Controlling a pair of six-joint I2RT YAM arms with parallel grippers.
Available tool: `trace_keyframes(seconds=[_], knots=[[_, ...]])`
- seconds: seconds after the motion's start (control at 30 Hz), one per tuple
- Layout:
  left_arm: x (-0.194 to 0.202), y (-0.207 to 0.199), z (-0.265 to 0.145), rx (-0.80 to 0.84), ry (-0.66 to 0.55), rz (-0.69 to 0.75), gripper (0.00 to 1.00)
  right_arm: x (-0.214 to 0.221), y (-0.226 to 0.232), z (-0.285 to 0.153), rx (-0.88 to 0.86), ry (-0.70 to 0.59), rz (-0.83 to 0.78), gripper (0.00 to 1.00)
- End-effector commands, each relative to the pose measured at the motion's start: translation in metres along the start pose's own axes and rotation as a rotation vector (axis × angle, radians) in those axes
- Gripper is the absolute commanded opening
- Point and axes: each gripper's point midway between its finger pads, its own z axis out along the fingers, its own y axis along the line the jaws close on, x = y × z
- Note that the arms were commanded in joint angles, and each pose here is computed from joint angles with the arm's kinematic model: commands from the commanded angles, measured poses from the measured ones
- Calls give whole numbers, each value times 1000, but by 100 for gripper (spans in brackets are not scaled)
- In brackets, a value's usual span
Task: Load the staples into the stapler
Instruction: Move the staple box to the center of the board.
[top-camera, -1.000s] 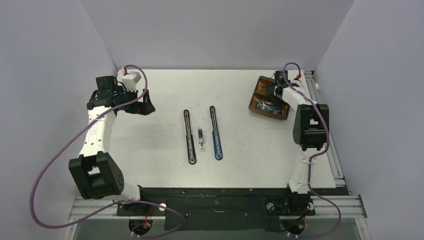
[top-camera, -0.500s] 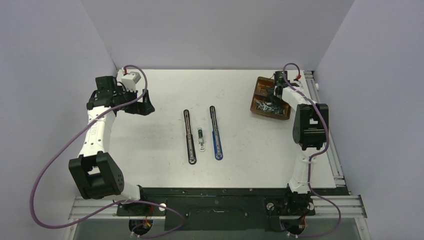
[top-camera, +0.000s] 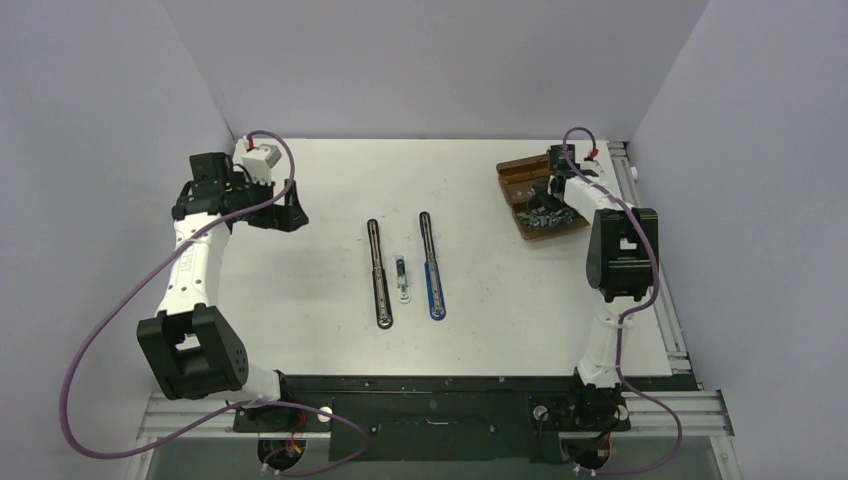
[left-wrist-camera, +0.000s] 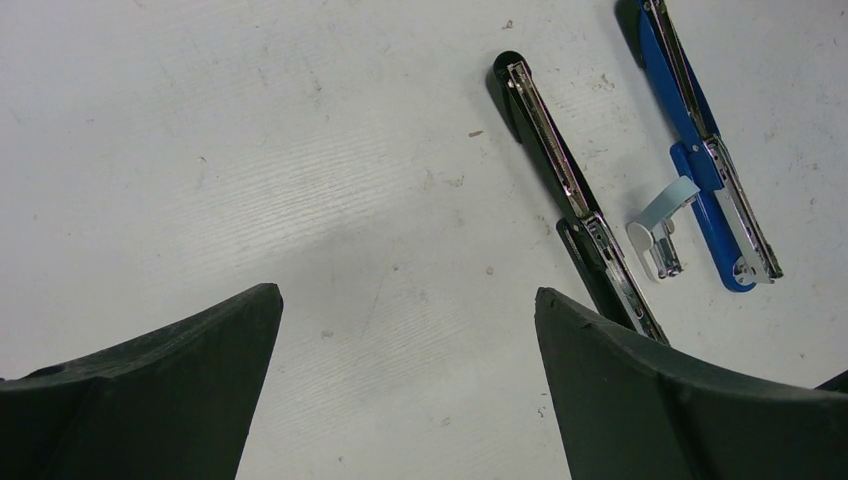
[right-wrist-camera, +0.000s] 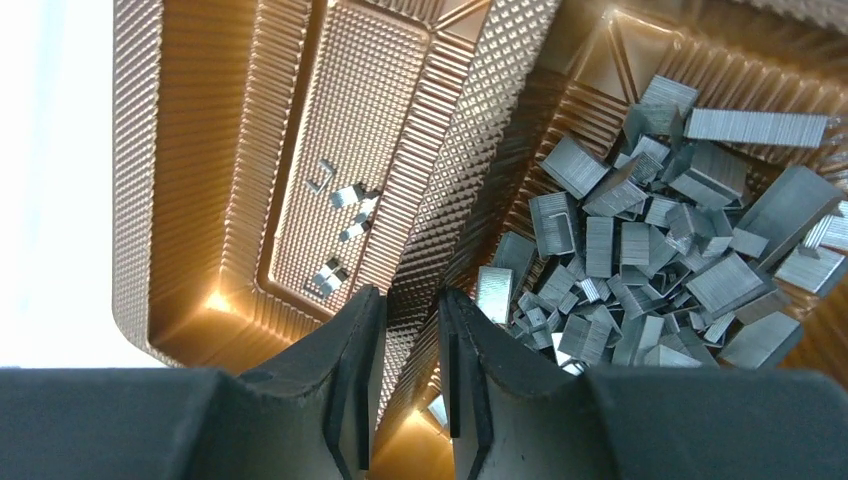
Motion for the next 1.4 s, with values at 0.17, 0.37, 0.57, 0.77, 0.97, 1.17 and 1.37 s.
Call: trace_keyframes(seconds=[0.17,0.37,0.57,0.77,0.97,1.17,1.37], knots=[[-8,-11,-15,22,-47,41,96,31,-61,-23,66,88,-262,9],[-2,-13,-15,30,-44,39,96,55,-97,-43,78,141,-445,9],[0,-15,-12,44,-35,29,96,83,-117,-68,63,193,-657,8],[2,-19,-10,67,-35,10,96,100,-139,-90,32,211,-706,8],[5,-22,-10,77,-28,-15,96,101,-148,-99,25,214,-734,11],[4,-28,-11,96,-34,-39,96,89,-142,-111,-4,188,-735,27],[5,-32,-11,111,-35,-68,96,64,-130,-128,-44,128,-676,46]])
